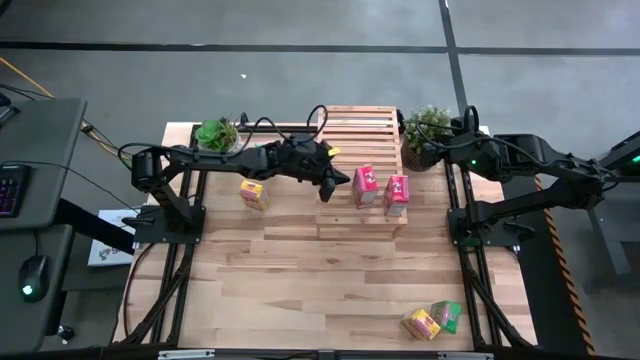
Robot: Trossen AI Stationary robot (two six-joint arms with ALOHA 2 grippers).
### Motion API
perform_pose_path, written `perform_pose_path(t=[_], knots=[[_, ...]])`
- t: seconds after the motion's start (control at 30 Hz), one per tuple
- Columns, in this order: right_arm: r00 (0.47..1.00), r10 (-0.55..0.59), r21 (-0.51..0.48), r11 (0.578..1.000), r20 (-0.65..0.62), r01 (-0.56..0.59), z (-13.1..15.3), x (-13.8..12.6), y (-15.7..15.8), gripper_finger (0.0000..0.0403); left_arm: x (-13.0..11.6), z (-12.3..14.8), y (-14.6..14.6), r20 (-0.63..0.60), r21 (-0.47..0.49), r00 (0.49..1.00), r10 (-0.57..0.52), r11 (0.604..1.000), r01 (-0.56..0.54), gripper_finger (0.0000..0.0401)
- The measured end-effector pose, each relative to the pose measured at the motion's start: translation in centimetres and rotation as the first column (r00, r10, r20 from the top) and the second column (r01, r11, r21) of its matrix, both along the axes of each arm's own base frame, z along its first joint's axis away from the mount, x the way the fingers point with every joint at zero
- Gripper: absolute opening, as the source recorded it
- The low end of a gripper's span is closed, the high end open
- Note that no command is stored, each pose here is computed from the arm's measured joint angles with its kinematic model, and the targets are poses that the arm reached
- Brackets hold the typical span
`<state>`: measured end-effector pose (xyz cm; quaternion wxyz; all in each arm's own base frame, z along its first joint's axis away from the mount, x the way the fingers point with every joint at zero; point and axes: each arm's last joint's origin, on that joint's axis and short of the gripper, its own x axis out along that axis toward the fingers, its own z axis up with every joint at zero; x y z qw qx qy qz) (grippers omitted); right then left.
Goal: Stack cereal on shelf
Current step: Put the red cereal box on the shelf aligned with the other red cereal box
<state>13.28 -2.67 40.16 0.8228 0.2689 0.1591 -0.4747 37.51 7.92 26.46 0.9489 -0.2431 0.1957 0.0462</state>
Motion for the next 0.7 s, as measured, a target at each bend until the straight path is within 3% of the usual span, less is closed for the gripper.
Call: perform_pose_path(t=[0.27,0.4,0.7], knots=[[1.000,0.001,-0.001,1.000,-0.002,-0.001,0.0,0.0,0.0,0.0252,0.7,-0.7,-0.6,-0.001,-0.069,0.995,0.105,0.992,-0.104,0.0000],[1.000,0.001,-0.002,1.000,-0.002,-0.001,0.0,0.0,0.0,0.0252,1.6,-1.5,-0.8,-0.062,-0.090,0.992,0.113,0.989,-0.119,0.0000],[1.000,0.001,-0.002,1.000,-0.003,-0.001,0.0,0.0,0.0,0.0252,3.6,-1.0,-0.5,-0.065,-0.091,0.992,0.108,0.989,-0.114,0.0000]])
